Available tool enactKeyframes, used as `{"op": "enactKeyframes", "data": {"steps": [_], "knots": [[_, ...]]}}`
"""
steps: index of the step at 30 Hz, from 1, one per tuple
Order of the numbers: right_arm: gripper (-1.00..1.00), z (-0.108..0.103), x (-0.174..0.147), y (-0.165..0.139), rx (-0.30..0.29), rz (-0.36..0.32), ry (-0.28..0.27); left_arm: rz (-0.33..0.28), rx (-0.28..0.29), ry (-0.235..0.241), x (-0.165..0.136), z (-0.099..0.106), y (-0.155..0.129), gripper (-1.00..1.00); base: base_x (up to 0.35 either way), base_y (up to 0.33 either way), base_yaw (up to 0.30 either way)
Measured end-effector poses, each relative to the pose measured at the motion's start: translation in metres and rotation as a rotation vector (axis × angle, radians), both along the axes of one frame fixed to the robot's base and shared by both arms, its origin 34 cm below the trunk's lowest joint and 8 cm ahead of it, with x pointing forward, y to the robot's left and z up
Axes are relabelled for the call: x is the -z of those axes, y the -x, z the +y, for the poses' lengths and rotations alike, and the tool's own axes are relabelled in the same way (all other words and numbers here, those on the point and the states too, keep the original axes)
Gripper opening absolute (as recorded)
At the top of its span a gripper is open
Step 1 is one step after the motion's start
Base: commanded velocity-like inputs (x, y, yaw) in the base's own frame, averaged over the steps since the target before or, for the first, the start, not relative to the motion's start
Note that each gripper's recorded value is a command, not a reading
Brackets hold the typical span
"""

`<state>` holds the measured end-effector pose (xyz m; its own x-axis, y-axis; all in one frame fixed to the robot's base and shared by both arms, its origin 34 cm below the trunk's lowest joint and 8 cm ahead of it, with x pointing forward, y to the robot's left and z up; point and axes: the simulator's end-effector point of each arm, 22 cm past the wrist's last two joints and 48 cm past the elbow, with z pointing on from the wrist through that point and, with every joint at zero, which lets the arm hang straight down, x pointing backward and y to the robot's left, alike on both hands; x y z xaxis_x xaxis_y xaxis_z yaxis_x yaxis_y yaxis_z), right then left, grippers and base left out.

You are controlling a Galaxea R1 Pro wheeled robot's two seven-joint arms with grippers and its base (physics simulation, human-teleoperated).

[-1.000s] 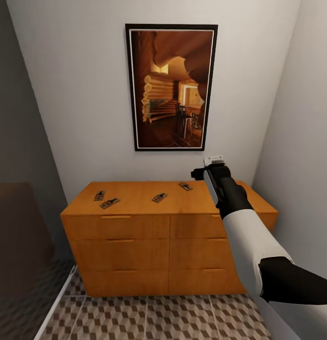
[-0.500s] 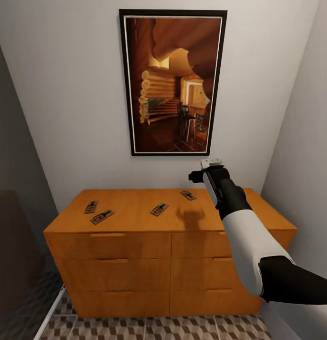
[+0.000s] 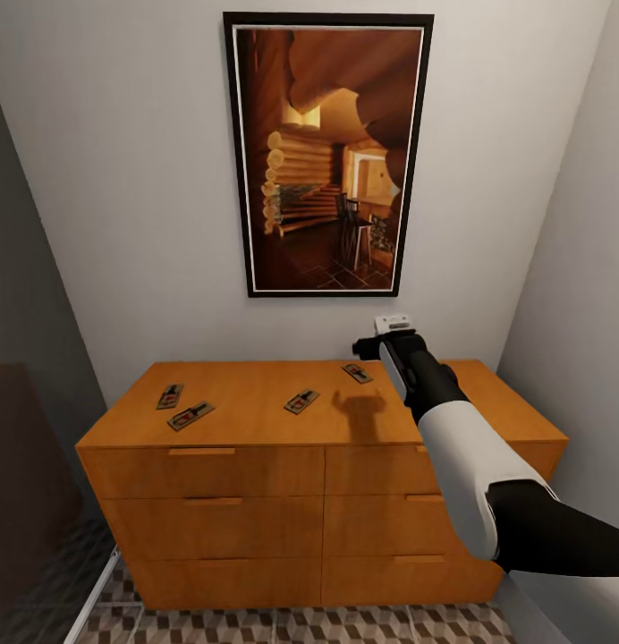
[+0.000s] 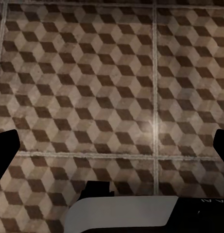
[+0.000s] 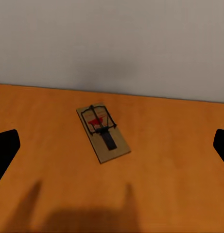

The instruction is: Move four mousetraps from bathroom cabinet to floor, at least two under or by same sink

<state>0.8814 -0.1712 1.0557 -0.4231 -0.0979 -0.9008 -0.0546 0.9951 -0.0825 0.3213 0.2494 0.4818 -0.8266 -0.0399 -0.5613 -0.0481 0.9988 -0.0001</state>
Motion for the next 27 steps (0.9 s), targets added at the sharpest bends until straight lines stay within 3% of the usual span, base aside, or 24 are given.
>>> {"op": "enactKeyframes", "data": {"steps": [27], "knots": [[1.00, 0.021, 0.008, 0.001, -0.104, 0.016, -0.050, 0.000, 0.000, 0.000, 0.000, 0.000, 0.000, 1.00, 0.001, 0.000, 0.000]]}}
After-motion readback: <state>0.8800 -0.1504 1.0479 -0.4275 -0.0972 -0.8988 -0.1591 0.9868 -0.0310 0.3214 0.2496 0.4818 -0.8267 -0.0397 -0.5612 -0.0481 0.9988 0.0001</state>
